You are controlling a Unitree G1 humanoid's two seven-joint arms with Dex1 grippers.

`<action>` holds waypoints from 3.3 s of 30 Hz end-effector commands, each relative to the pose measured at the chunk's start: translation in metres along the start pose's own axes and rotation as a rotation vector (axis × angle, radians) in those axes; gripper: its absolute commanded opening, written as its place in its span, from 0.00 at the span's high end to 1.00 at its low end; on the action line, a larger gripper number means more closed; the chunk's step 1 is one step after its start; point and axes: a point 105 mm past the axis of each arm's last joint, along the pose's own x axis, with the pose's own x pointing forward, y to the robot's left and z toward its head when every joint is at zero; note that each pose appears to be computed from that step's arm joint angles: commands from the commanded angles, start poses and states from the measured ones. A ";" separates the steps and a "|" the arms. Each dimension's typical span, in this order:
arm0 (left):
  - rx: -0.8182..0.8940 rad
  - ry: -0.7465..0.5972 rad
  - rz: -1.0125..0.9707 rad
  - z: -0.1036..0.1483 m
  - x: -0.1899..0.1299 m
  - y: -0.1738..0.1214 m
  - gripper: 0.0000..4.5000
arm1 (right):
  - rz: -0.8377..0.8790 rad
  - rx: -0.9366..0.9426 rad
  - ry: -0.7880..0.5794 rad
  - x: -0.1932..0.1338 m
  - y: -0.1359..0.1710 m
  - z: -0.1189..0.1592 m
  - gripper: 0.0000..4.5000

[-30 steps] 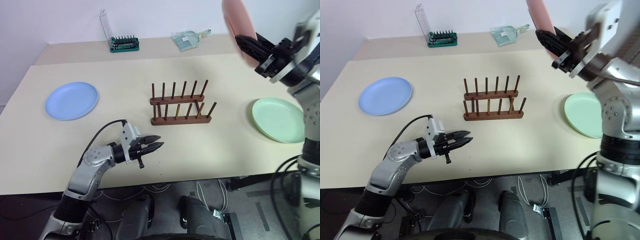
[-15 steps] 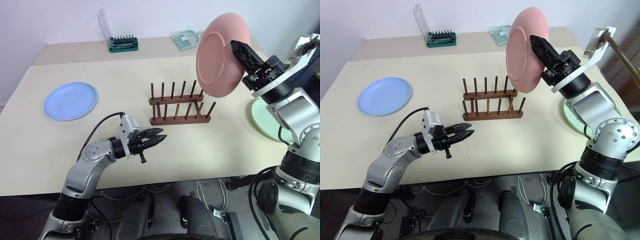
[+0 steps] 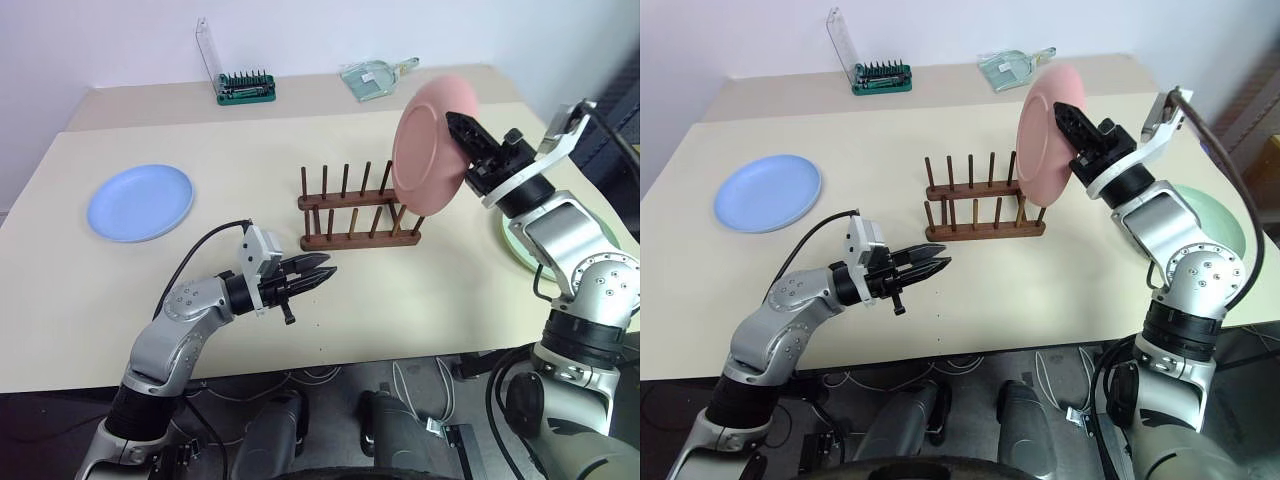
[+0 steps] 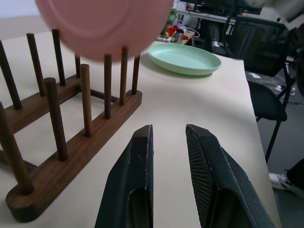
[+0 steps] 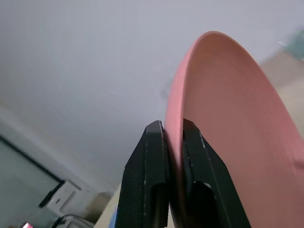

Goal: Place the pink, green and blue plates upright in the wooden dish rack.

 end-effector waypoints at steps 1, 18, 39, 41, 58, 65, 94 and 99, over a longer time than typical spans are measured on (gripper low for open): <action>0.026 -0.030 -0.021 0.009 0.000 -0.003 0.76 | 0.007 -0.012 -0.033 0.001 0.005 0.006 0.99; 0.012 -0.021 -0.022 0.000 -0.003 -0.006 0.76 | -0.001 -0.444 -0.188 -0.032 0.014 0.090 0.15; 0.016 0.003 -0.110 0.000 0.010 -0.014 0.76 | -0.585 -1.187 0.835 -0.145 -0.165 0.021 0.06; 0.017 0.004 -0.109 0.001 0.009 -0.014 0.76 | -0.605 -1.176 0.832 -0.146 -0.170 0.020 0.20; 0.006 0.008 -0.105 0.003 0.010 -0.012 0.76 | -0.380 -1.430 0.139 -0.049 -0.056 0.098 0.99; 0.003 0.006 -0.108 0.002 0.011 -0.013 0.76 | 0.091 -1.183 -0.222 -0.012 0.069 0.108 0.99; 0.001 0.015 -0.067 -0.008 0.002 -0.011 0.76 | 0.292 -0.025 0.093 0.001 0.058 -0.028 0.99; 0.006 0.013 -0.064 -0.009 0.001 -0.011 0.76 | 0.241 -0.009 0.126 0.006 0.051 -0.037 0.99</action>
